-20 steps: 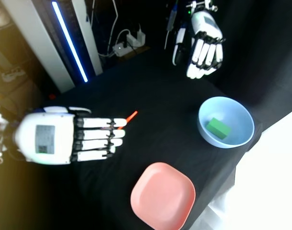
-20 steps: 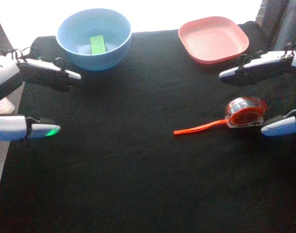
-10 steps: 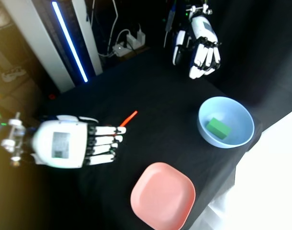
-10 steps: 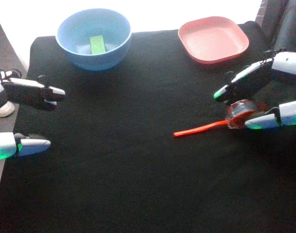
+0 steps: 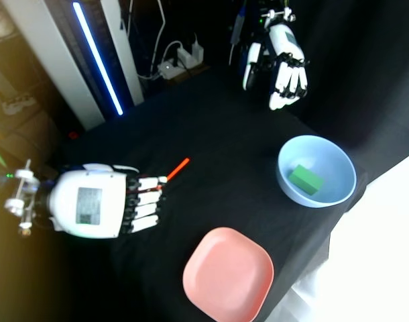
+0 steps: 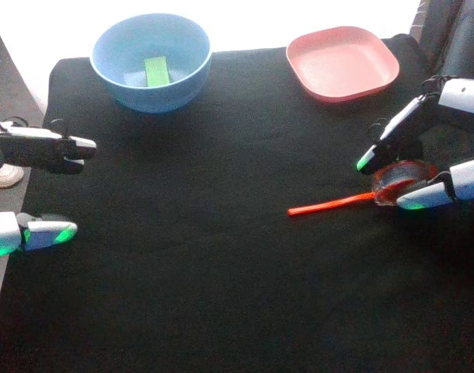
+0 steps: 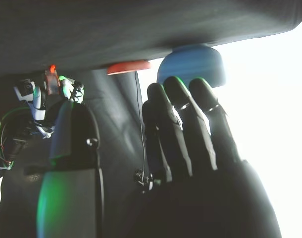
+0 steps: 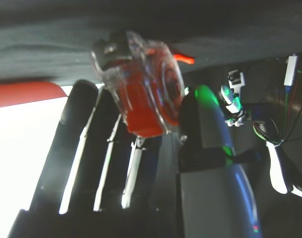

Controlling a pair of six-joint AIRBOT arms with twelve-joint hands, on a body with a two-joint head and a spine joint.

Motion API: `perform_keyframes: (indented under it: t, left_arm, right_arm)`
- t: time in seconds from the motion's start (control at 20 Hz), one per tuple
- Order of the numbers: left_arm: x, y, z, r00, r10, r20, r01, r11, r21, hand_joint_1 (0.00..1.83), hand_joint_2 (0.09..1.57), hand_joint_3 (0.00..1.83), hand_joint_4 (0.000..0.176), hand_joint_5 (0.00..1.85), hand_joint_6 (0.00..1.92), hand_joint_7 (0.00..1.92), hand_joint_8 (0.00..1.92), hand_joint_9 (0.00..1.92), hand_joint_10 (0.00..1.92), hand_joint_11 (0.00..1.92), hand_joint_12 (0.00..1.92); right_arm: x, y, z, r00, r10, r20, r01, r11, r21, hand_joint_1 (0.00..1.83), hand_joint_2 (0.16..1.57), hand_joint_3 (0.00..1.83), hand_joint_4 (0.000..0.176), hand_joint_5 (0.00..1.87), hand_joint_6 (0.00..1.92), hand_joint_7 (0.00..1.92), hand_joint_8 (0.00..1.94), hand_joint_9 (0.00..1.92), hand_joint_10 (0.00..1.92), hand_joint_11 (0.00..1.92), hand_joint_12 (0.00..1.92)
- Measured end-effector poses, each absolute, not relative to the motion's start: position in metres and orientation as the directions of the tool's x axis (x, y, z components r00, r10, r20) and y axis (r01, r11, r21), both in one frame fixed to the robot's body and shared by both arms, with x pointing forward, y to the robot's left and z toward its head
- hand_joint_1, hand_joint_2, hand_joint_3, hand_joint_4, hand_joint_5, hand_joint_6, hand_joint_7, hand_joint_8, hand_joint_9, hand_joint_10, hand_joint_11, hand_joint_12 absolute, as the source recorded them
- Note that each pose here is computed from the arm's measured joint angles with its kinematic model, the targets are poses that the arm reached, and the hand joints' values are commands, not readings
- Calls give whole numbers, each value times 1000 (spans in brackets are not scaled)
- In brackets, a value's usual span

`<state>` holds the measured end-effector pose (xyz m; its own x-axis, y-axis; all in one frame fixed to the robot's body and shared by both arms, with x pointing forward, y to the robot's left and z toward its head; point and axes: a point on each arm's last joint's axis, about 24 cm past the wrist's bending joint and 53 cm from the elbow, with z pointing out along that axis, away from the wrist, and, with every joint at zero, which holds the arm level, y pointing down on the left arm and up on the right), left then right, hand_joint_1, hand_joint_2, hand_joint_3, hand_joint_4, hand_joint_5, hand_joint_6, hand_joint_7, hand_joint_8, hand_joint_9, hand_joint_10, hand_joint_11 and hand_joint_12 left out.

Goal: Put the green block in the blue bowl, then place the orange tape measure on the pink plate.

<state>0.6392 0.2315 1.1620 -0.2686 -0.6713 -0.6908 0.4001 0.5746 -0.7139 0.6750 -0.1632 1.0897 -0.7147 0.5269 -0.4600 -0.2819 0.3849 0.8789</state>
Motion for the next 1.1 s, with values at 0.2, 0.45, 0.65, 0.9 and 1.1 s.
perform_keyframes:
  t: [0.2,0.45,0.65,0.9,1.1]
  left_arm:
    - [636,235,1155,-274,-673,-687,382,579,-720,984,1014,0,0,641,4,804,9,545,671,195,1239]
    - [634,240,1152,-272,-684,-677,366,577,-730,988,1002,0,0,675,5,807,8,547,658,205,1244]
    - [633,239,1153,-273,-684,-676,372,573,-730,1049,1001,0,0,688,1,799,3,526,694,136,1336]
    - [632,238,1153,-273,-684,-677,376,572,-729,1013,977,0,0,716,1,812,10,490,855,229,1347]
    - [632,237,1153,-277,-681,-678,377,572,-729,949,1017,3,0,711,0,820,17,480,855,168,1383]
  right_arm:
    - [678,-154,1109,-707,527,-473,-318,361,877,1213,1048,0,0,1176,585,1072,1262,1056,1525,925,1892]
    - [694,-148,1177,-622,563,-544,-460,300,836,1221,990,0,0,1317,374,1137,1275,1139,1920,1221,1921]
    - [739,-160,1227,-481,643,-596,-533,325,781,1269,1064,2,0,1205,384,996,1284,961,1801,953,1916]
    - [794,-139,1187,-457,655,-601,-424,434,795,1284,1016,0,0,1122,841,1468,18,1360,685,1135,1241]
    - [825,-146,1154,-433,647,-627,-315,543,778,1420,1020,0,0,1040,852,1486,17,1091,837,456,1230]
